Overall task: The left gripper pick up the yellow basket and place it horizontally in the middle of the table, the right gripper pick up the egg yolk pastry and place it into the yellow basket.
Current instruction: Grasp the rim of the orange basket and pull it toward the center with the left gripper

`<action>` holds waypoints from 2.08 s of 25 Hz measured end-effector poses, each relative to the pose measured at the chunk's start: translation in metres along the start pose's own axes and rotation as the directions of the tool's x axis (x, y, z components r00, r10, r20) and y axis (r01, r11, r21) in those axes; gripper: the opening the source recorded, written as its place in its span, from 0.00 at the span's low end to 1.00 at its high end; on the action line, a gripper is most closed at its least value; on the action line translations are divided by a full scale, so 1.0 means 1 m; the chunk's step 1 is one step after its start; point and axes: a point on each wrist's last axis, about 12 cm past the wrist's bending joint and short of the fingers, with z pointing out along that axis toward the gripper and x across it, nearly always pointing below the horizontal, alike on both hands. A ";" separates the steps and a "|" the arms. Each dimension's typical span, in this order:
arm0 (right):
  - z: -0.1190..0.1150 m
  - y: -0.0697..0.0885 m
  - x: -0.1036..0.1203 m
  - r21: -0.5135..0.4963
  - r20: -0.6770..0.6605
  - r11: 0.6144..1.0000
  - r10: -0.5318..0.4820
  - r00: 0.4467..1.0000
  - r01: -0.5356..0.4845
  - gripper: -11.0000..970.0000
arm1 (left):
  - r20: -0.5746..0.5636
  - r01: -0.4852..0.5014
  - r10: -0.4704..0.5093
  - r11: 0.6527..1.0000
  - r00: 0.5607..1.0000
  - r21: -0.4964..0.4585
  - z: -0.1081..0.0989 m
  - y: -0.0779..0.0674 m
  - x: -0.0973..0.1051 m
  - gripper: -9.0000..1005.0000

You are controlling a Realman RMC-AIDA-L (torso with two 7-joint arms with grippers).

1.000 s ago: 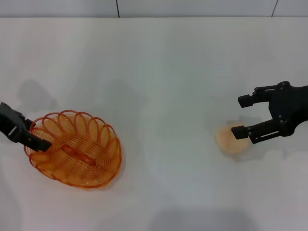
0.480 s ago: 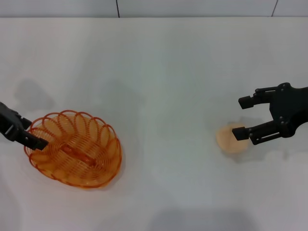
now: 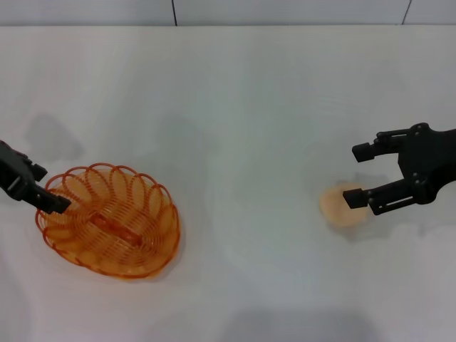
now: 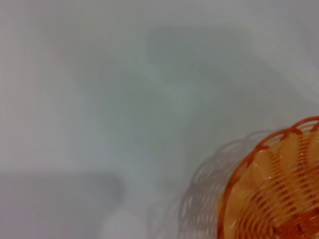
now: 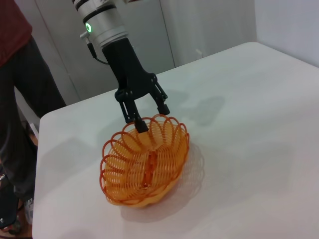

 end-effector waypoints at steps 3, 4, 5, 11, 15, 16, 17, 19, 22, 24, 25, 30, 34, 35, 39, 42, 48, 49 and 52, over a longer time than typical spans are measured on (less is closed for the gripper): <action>0.000 0.000 -0.001 -0.001 0.001 1.000 -0.003 1.000 0.003 0.90 | -0.003 -0.004 0.004 1.000 1.000 0.000 0.000 0.000 -0.001 0.87; 0.001 0.000 -0.001 -0.001 0.001 1.000 -0.004 1.000 0.004 0.90 | -0.003 -0.006 0.006 1.000 1.000 0.000 0.001 0.000 -0.001 0.87; 0.001 0.000 -0.002 -0.001 0.001 1.000 -0.004 1.000 0.004 0.90 | -0.003 -0.009 0.009 1.000 1.000 0.000 0.001 0.000 -0.001 0.87; 0.001 -0.001 -0.003 0.001 0.002 1.000 -0.007 1.000 0.007 0.90 | -0.005 -0.035 0.035 0.999 0.999 0.006 0.002 -0.001 -0.002 0.87; 0.001 -0.001 -0.003 0.002 0.002 1.000 -0.008 1.000 0.008 0.90 | -0.004 -0.037 0.037 0.999 0.999 0.002 0.001 -0.001 -0.003 0.87; 0.001 -0.001 -0.003 0.002 0.002 1.000 -0.008 1.000 0.008 0.90 | -0.004 -0.038 0.038 0.999 0.999 0.001 0.001 -0.001 -0.003 0.87; 0.001 -0.001 -0.003 0.002 0.002 1.000 -0.008 1.000 0.008 0.90 | -0.004 -0.038 0.038 0.999 0.999 0.001 0.001 -0.001 -0.003 0.87; 0.001 -0.001 -0.003 0.003 0.002 1.000 -0.008 1.000 0.008 0.90 | -0.003 -0.041 0.041 0.999 0.999 0.002 0.002 -0.001 -0.003 0.87; 0.001 -0.001 -0.003 0.003 0.002 1.000 -0.008 1.000 0.008 0.90 | -0.001 -0.045 0.045 0.999 0.999 0.001 0.003 -0.001 -0.004 0.87; 0.001 -0.001 -0.003 0.003 0.002 1.000 -0.008 1.000 0.008 0.90 | 0.002 -0.046 0.046 0.999 0.999 -0.002 0.004 -0.001 -0.005 0.87; 0.000 -0.001 -0.003 0.003 0.002 1.000 -0.008 1.000 0.008 0.90 | 0.003 -0.047 0.047 0.999 0.999 -0.004 0.004 -0.001 -0.005 0.87; 0.000 -0.001 -0.003 0.003 0.002 1.000 -0.007 1.000 0.007 0.90 | 0.006 -0.049 0.049 0.999 0.999 -0.002 0.007 -0.002 -0.006 0.86; 0.001 -0.001 -0.003 0.003 0.002 1.000 -0.005 1.000 0.005 0.90 | 0.006 -0.042 0.042 0.999 0.999 0.010 0.012 -0.004 -0.007 0.85; 0.001 -0.001 -0.003 0.003 0.002 1.000 -0.004 1.000 0.004 0.90 | 0.006 -0.039 0.039 0.999 0.999 0.010 0.013 -0.004 -0.007 0.85; 0.001 -0.001 -0.003 0.000 0.002 1.000 0.001 1.000 -0.001 0.90 | 0.005 -0.034 0.033 0.999 0.999 0.007 0.014 -0.004 -0.005 0.80; 0.001 -0.001 -0.003 -0.001 0.001 1.000 0.002 1.000 -0.002 0.90 | 0.006 -0.030 0.030 1.000 1.000 0.007 0.016 -0.004 -0.004 0.66; 0.001 0.000 -0.003 -0.004 0.001 1.000 0.002 1.000 -0.002 0.90 | 0.007 -0.033 0.033 0.999 0.999 0.016 0.021 -0.006 -0.003 0.50; 0.001 0.000 -0.003 -0.004 0.001 1.000 0.002 1.000 -0.002 0.90 | 0.007 -0.033 0.033 0.999 0.999 0.016 0.021 -0.006 -0.003 0.48; 0.001 0.000 -0.003 -0.004 0.001 1.000 0.002 1.000 -0.002 0.90 | 0.008 -0.031 0.031 0.999 0.999 0.012 0.021 -0.006 -0.003 0.47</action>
